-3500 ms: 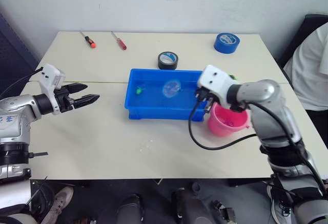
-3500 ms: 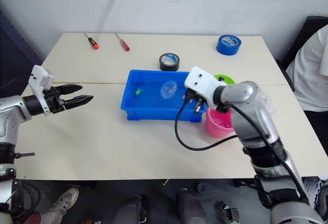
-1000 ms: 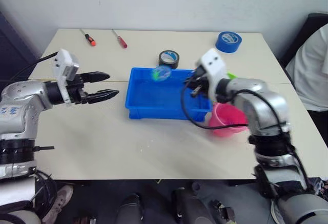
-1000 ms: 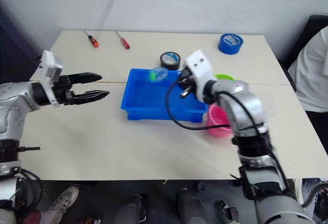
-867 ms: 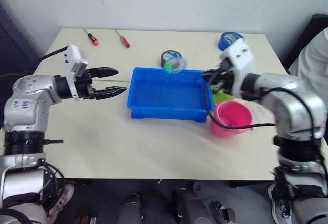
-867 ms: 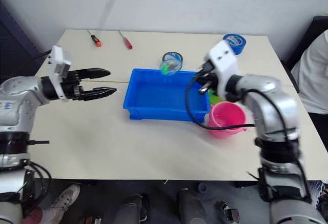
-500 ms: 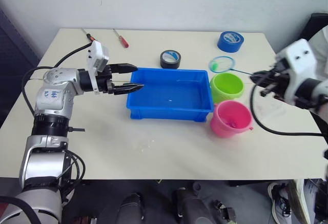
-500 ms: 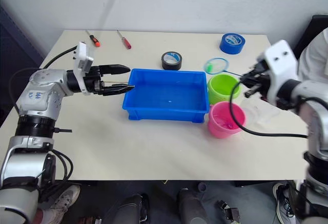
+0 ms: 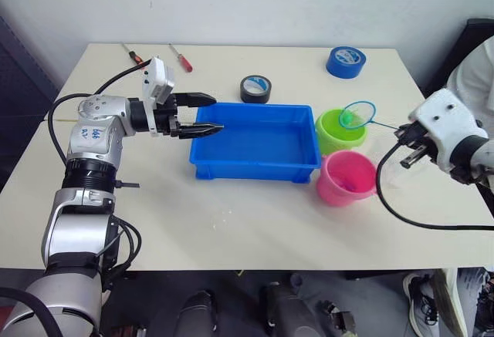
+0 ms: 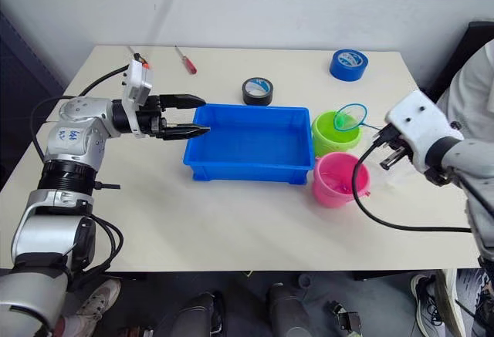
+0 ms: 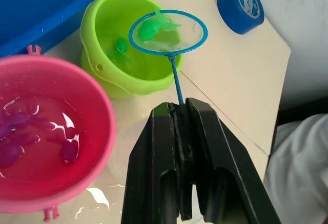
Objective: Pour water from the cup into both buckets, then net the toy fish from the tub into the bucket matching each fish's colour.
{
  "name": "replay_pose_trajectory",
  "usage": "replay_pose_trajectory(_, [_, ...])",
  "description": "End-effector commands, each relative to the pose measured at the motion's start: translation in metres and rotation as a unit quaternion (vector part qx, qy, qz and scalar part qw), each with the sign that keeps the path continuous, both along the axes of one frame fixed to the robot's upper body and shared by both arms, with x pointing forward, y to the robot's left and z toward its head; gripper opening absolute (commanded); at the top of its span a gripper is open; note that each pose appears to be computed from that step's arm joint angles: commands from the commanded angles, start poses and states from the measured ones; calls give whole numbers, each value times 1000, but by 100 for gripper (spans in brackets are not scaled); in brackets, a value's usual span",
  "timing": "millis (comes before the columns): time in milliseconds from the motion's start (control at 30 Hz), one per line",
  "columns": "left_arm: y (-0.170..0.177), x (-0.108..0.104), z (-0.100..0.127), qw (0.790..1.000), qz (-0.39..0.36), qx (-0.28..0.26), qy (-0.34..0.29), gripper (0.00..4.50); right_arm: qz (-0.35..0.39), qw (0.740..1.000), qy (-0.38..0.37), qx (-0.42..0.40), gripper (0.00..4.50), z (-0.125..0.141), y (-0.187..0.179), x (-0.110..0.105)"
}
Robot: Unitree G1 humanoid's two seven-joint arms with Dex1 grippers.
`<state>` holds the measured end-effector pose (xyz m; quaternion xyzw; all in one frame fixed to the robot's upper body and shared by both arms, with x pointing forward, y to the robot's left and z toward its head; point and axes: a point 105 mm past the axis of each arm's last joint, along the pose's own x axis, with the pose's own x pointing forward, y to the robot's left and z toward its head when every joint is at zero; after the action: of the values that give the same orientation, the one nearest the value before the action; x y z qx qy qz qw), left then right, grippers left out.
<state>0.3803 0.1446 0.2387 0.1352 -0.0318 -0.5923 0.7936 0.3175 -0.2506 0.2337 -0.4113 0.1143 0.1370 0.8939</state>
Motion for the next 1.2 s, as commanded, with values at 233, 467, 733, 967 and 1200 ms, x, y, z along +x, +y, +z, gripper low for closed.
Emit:
replay_pose_trajectory(233, [1, -1, 13, 1000, -1, 0, -25, 387, 68, 938, -92, -328, 0, 15, 17, 5])
replay_pose_trajectory(467, [3, -2, 10, 1000, 3, -1, -23, 387, 89, 878, -119, -454, 0, 16, 16, 10])
replay_pose_trajectory(733, [4, -3, 8, 1000, 8, -5, -21, 387, 112, 834, -112, -529, 0, 5, 15, 7])
replay_pose_trajectory(967, [3, -3, 7, 1000, 10, -7, -22, 387, 123, 793, -126, -583, 0, 5, 15, 4])
replay_pose_trajectory(1200, [4, -4, 5, 1000, 12, -8, -23, 387, 120, 808, -139, -560, 0, 6, 21, 2])
